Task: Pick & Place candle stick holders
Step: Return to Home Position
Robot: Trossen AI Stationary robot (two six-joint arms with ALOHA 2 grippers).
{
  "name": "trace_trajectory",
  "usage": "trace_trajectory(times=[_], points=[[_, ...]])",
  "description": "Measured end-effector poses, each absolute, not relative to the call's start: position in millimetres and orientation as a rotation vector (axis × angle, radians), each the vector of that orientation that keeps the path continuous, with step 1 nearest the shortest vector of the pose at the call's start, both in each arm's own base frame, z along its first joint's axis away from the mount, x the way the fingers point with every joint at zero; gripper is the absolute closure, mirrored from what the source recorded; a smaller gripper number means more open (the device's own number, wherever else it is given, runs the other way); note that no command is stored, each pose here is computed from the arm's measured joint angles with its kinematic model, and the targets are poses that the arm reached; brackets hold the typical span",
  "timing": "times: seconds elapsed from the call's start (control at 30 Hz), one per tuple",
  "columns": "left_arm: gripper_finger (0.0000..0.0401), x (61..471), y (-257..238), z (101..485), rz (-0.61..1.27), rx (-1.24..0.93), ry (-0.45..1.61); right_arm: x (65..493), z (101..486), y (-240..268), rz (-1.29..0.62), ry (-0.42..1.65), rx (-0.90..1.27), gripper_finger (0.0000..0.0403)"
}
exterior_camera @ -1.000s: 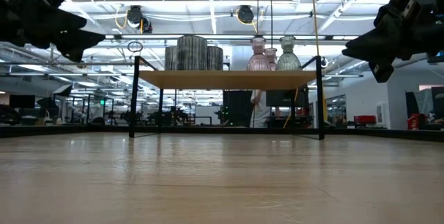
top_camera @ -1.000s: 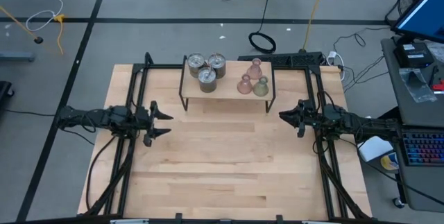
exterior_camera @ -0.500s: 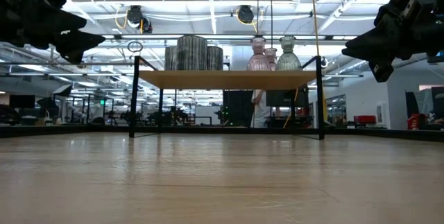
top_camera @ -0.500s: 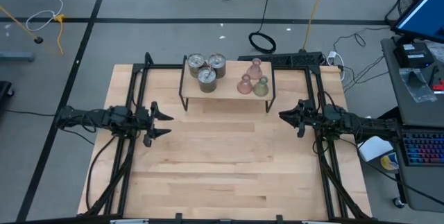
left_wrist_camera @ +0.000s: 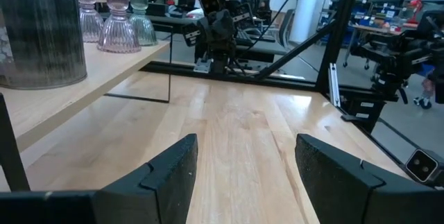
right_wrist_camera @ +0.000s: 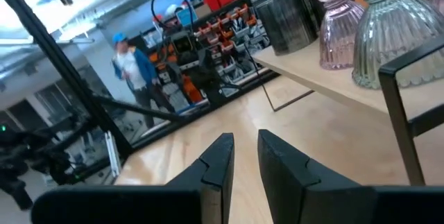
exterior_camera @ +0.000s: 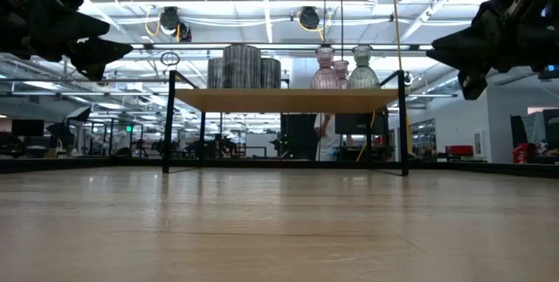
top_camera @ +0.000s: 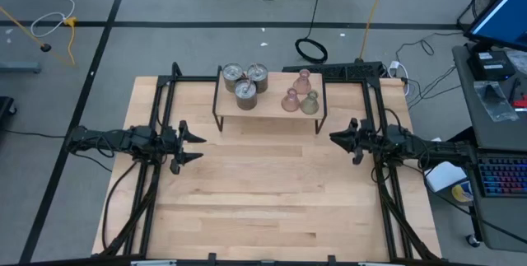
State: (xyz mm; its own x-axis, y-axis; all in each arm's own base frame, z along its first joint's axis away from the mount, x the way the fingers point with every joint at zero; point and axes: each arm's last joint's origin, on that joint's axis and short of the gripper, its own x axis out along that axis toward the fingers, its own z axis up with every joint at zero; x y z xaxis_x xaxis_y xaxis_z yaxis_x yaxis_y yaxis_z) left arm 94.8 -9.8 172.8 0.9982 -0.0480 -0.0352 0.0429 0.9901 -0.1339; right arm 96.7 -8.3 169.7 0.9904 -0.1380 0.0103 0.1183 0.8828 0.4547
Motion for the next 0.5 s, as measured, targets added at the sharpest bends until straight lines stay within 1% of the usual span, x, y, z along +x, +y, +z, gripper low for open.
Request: trace_trajectory(times=[0.13,0.5], points=[[0.0157,94.8,-9.8,172.8,-0.045,-0.133,0.039,96.6,171.4,-8.4,-0.130,-0.062,0.507,0.0344],[0.0157,94.8,-9.8,172.8,-0.045,-0.134,0.038,96.6,171.6,-8.4,-0.130,-0.065,0.511,0.0344]])
